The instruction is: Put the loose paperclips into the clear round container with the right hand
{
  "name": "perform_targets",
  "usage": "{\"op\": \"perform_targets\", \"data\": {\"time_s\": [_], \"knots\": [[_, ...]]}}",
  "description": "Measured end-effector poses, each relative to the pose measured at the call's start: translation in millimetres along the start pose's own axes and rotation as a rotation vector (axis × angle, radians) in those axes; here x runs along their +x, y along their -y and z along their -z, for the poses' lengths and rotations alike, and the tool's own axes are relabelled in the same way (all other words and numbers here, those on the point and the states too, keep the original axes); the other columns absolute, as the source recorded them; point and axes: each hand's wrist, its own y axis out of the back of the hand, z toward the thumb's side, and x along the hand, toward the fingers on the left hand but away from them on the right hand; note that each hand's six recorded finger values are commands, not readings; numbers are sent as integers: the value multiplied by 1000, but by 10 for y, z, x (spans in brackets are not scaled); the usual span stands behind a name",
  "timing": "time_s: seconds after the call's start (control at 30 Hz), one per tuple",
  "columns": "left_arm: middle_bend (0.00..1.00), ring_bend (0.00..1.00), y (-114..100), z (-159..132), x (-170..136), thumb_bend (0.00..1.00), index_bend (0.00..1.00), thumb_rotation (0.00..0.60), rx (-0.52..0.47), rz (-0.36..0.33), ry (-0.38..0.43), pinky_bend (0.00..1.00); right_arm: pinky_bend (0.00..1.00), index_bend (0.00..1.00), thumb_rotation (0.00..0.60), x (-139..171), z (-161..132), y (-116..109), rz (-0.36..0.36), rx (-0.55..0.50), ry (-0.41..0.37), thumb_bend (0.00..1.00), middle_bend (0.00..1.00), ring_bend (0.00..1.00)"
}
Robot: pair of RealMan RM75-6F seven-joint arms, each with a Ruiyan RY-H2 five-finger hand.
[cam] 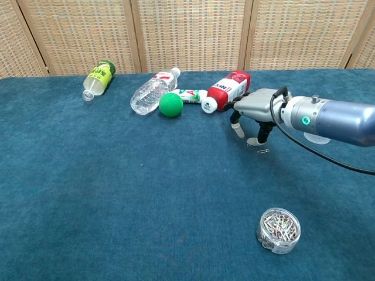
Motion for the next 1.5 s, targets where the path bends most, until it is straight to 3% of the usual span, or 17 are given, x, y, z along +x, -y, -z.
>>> {"op": "perform_targets", "data": {"time_s": [0.97,1.5], "knots": [[0,0,22,-19,1,0,0,600,5,6,2,0,0,500,600,55,94,118,-31,111,-30,366,41,0],[0,0,21,-15,5,0,0,600,0,9,3,0,0,548,600,11,61,159,-13,53,-22,366,41,0]]}}
